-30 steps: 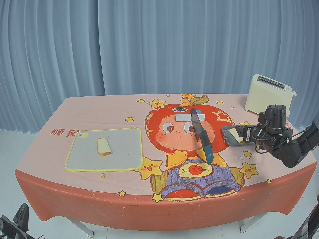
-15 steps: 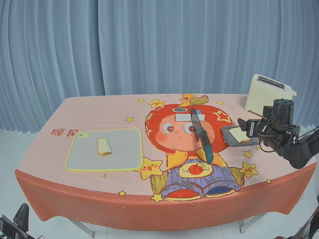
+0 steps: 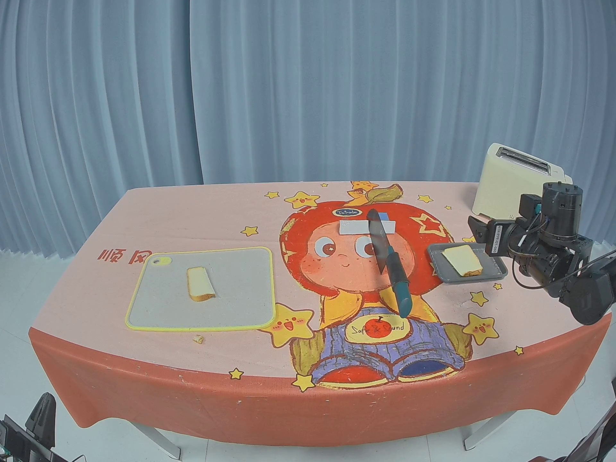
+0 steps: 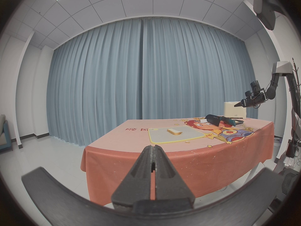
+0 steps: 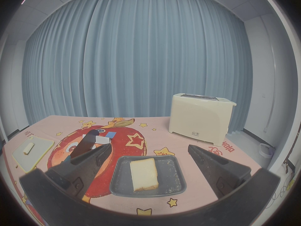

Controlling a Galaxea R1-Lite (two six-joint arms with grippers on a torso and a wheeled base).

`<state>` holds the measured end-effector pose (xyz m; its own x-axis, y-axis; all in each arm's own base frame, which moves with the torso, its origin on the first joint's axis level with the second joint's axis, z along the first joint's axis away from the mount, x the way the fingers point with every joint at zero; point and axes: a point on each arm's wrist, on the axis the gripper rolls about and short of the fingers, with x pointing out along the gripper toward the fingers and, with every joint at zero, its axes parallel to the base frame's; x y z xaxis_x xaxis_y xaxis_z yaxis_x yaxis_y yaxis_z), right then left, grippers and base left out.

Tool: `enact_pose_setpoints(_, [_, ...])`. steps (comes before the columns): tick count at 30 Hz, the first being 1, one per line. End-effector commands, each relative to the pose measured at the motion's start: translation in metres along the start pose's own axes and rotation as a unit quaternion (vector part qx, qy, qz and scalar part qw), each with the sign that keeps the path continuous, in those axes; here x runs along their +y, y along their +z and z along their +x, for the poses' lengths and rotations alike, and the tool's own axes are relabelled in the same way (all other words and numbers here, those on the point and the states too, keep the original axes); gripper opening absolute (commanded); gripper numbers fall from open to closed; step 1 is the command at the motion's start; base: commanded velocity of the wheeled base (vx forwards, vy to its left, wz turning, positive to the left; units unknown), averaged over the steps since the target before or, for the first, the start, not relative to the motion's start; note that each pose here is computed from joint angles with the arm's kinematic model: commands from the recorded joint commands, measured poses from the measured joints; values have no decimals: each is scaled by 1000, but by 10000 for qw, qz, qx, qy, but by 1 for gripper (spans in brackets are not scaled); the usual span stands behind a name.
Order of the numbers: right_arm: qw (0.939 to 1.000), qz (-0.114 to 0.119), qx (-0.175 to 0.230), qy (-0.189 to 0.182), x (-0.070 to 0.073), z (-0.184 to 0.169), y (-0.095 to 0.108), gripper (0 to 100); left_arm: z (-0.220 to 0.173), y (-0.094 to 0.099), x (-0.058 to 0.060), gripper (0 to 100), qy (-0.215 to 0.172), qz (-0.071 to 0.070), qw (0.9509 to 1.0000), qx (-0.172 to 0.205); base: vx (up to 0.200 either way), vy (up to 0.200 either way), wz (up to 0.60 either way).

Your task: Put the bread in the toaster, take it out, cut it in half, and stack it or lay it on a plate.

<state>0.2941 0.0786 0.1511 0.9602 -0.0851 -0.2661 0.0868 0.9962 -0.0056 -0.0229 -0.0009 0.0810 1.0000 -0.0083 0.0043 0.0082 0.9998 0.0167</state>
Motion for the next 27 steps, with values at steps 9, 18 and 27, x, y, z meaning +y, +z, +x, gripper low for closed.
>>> enact_pose_setpoints(9, [9996, -1, -254, -98, -7, -21, 11, 100, 0, -5, 0, 0, 3, 1, 10000, 6, 0, 0, 0])
enact_pose_setpoints(18, [9995, 44, -291, -146, -13, -31, 12, 100, 0, -5, 0, 0, 3, -6, 10000, 6, 0, 0, 0])
enact_pose_setpoints(27, [9995, 59, -234, -220, -23, -54, 2, 100, 0, -5, 0, 0, 3, 1, 10000, 6, 0, 0, 0])
